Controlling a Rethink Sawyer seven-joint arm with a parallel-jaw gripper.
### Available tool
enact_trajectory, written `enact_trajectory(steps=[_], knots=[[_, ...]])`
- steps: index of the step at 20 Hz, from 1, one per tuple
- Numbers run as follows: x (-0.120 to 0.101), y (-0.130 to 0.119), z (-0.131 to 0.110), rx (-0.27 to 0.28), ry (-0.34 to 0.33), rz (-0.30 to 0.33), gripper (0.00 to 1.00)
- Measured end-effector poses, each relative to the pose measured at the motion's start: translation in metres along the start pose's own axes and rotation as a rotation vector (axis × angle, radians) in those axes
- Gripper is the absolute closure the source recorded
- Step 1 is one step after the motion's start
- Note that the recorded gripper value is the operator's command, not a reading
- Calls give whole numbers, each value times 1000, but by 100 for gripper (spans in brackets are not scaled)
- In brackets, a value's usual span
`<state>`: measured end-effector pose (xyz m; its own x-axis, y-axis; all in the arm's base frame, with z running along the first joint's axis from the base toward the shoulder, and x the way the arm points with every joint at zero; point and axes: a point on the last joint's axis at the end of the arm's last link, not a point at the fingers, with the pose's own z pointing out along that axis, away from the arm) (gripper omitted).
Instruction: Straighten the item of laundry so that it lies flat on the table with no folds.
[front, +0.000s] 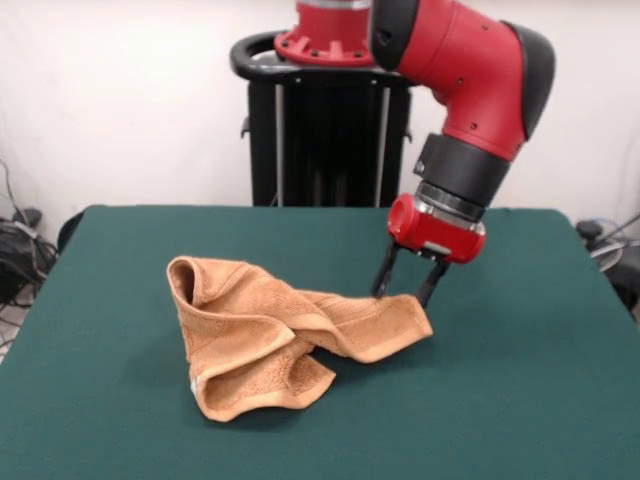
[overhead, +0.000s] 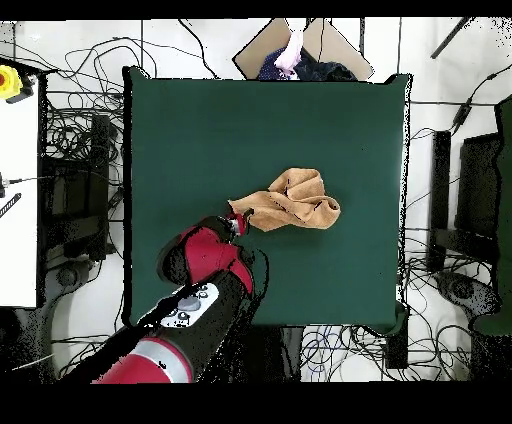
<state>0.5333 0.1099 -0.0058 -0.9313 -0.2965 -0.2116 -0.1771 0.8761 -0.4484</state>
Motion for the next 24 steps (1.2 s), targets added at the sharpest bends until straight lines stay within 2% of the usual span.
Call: enact_trajectory(steps=[7,13,19,24], knots=[[5,-10,4,28,11,0,0],[4,-36,19,35,0,41,0],[-2,-52,46,-41,-40,78,0],[-18,-45,55,-101,-65,114,0]])
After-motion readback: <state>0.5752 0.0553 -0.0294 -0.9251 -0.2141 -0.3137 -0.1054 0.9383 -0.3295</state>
